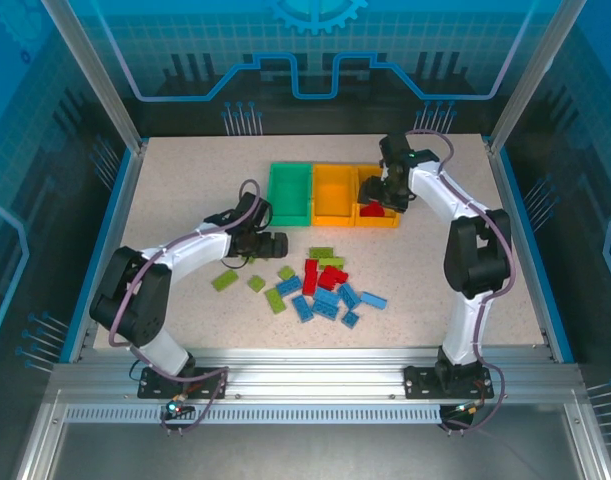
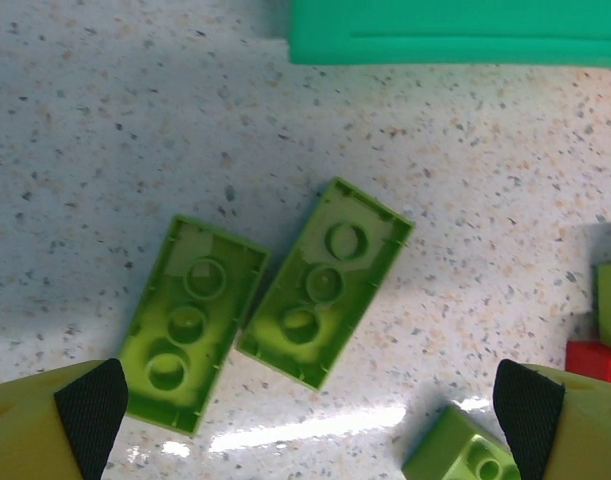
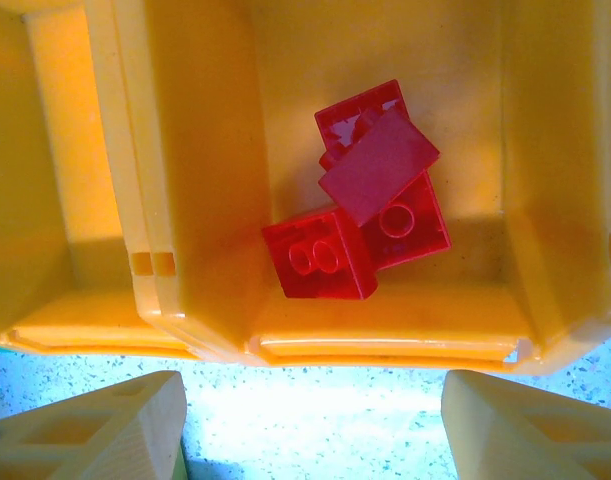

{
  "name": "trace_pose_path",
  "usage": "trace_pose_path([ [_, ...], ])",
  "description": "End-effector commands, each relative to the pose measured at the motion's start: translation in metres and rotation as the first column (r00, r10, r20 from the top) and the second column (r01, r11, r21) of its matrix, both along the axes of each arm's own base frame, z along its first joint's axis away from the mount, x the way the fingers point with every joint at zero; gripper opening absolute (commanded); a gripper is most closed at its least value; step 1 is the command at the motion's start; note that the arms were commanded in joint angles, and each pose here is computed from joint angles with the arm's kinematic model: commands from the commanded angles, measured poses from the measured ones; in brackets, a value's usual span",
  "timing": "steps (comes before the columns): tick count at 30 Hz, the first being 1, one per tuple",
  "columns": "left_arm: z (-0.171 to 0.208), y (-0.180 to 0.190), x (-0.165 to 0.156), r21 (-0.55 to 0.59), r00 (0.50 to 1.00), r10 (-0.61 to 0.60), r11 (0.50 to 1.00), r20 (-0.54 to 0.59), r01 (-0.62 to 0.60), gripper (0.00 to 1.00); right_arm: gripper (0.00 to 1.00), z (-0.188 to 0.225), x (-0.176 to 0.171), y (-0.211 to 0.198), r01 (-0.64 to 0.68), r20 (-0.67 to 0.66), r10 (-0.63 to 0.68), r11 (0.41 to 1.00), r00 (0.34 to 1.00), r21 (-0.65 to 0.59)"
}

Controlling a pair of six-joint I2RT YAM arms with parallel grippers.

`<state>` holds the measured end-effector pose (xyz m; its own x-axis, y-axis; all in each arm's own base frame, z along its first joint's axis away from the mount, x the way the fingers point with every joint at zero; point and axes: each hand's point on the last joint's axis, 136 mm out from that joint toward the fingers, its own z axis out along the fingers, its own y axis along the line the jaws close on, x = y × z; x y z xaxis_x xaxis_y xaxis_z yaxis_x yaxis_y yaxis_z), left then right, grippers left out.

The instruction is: Sort the legos into containers by color

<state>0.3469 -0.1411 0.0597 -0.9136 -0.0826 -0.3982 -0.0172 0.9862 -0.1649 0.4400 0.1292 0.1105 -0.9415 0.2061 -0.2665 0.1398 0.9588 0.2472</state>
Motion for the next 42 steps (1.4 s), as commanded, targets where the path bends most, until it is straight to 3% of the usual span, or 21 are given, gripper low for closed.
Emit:
trace_pose_path([
  [1,-0.001,0.012,0.000,0.005,1.000,0.001,1.000,-0.022,-0.001,0.98,0.69,0.013,-0.001,0.002,-0.013,0.034,0.012,1.000,0.999,0.028],
  [9,-0.015,0.026,-0.016,0.037,0.998,-0.026,0.999,-0.054,0.028,0.97,0.69,0.005,-0.001,0.004,-0.013,0.013,0.012,0.999,1.000,0.034],
  [19,-0.023,0.035,-0.010,0.020,0.997,-0.014,1.000,-0.074,0.015,0.90,0.70,0.008,-0.003,0.004,-0.016,0.016,0.015,1.000,1.000,0.023],
  [30,-0.023,0.037,-0.012,0.118,0.970,-0.223,0.965,-0.092,0.233,0.86,0.70,0.002,-0.002,0.003,-0.010,0.004,0.009,1.000,1.000,0.019],
  [36,-0.031,0.035,-0.001,0.133,0.964,-0.244,0.957,-0.103,0.256,0.81,0.70,0.002,-0.002,0.003,-0.007,0.000,0.007,1.000,1.000,0.019],
  [42,-0.041,0.038,-0.002,0.154,0.955,-0.265,0.946,-0.133,0.284,0.70,0.70,0.000,-0.004,0.000,-0.010,-0.007,0.010,1.000,1.000,0.001],
])
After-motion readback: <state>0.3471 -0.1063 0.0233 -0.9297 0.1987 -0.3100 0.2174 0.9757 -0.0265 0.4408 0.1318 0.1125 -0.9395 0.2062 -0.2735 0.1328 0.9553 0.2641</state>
